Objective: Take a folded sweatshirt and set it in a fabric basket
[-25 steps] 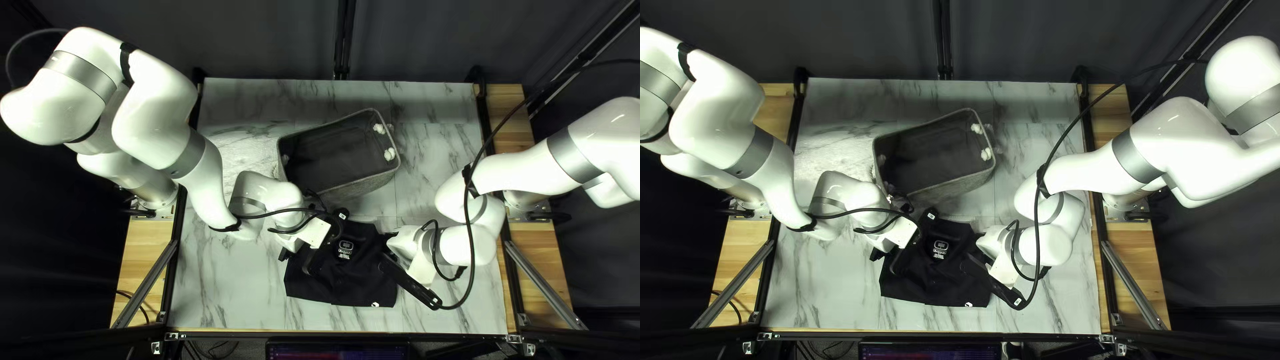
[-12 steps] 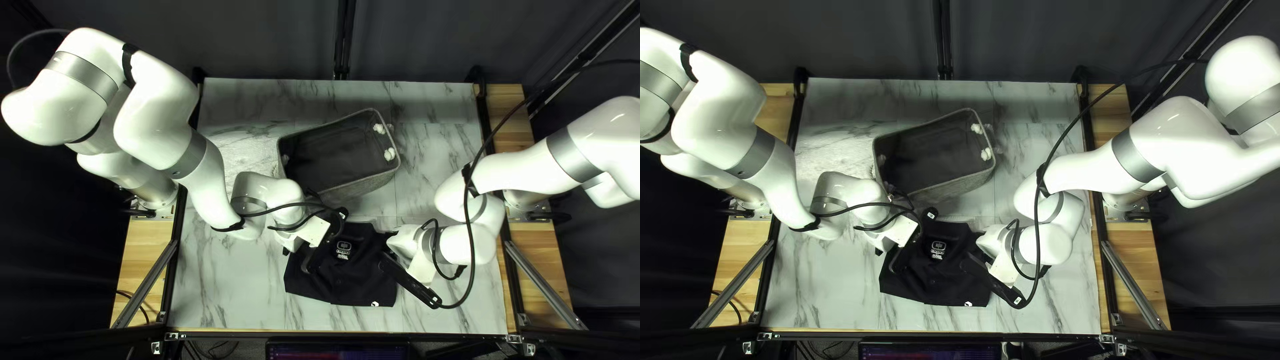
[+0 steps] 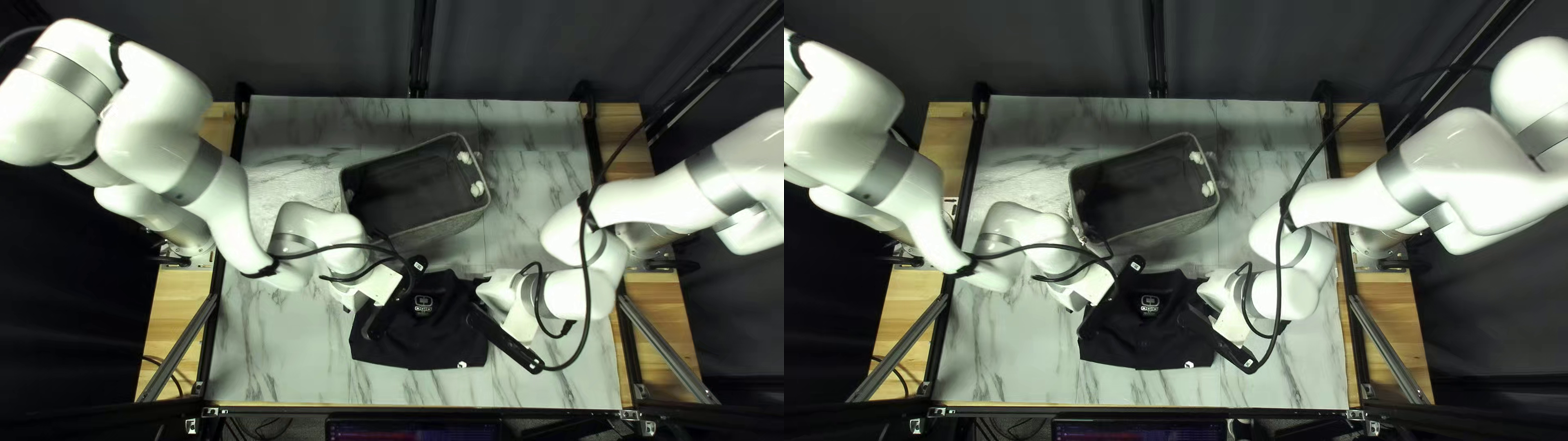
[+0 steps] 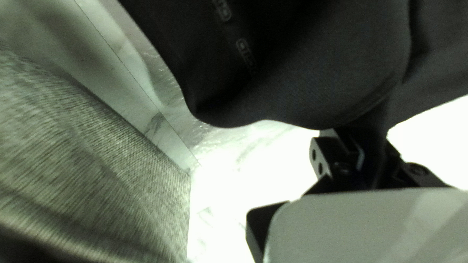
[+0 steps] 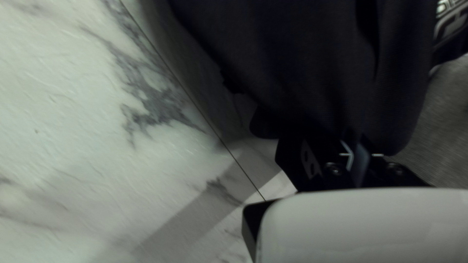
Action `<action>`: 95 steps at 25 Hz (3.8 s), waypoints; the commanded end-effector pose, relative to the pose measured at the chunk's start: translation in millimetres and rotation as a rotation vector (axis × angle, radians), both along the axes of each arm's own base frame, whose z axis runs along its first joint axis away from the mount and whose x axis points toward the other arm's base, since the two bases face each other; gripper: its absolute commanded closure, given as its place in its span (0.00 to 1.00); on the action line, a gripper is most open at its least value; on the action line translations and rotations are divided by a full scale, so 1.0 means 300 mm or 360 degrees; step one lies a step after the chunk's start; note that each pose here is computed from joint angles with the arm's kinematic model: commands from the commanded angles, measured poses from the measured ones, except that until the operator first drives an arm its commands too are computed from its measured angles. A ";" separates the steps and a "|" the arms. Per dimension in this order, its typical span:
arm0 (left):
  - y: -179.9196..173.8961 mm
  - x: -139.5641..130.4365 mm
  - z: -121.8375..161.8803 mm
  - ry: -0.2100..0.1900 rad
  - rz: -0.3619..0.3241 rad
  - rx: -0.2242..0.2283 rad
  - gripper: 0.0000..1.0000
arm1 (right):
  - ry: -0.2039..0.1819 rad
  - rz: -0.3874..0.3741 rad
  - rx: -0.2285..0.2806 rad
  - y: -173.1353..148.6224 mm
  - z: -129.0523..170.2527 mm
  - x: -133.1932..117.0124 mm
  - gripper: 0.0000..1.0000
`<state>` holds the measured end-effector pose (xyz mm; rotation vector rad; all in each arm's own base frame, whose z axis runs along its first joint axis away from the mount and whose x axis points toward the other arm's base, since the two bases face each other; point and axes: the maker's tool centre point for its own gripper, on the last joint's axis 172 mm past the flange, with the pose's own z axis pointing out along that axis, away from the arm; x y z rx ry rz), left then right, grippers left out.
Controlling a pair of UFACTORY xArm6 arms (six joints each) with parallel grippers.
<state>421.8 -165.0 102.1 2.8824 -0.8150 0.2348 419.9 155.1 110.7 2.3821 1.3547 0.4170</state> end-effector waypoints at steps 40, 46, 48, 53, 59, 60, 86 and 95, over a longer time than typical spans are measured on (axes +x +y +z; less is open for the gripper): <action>0.736 -0.025 0.612 -0.0096 0.0001 0.0162 1.00 | 0.0009 -0.0279 -0.0275 -0.847 0.651 0.079 0.97; 0.767 0.000 0.487 -0.0116 0.0003 0.0145 1.00 | 0.0013 -0.0277 -0.0235 -0.901 0.548 0.079 0.97; 0.767 0.011 0.442 -0.0120 0.0006 0.0142 1.00 | 0.0017 -0.0274 -0.0225 -0.909 0.519 0.085 0.97; 0.774 0.018 0.324 -0.0132 0.0017 0.0139 1.00 | 0.0032 -0.0263 -0.0200 -0.922 0.428 0.103 0.97; 0.776 -0.003 0.239 -0.0144 0.0033 0.0137 1.00 | 0.0030 -0.0250 -0.0161 -0.926 0.334 0.091 0.97; 0.773 -0.005 0.227 -0.0146 0.0036 0.0137 1.00 | 0.0032 -0.0249 -0.0153 -0.926 0.315 0.090 0.97; 0.747 -0.100 0.060 -0.0168 0.0117 0.0118 0.02 | 0.0086 -0.0215 -0.0041 -0.971 0.076 0.163 0.02; 0.742 -0.130 0.132 -0.0210 0.0120 0.0155 0.00 | 0.0059 -0.0211 -0.0061 -0.968 0.129 0.167 0.00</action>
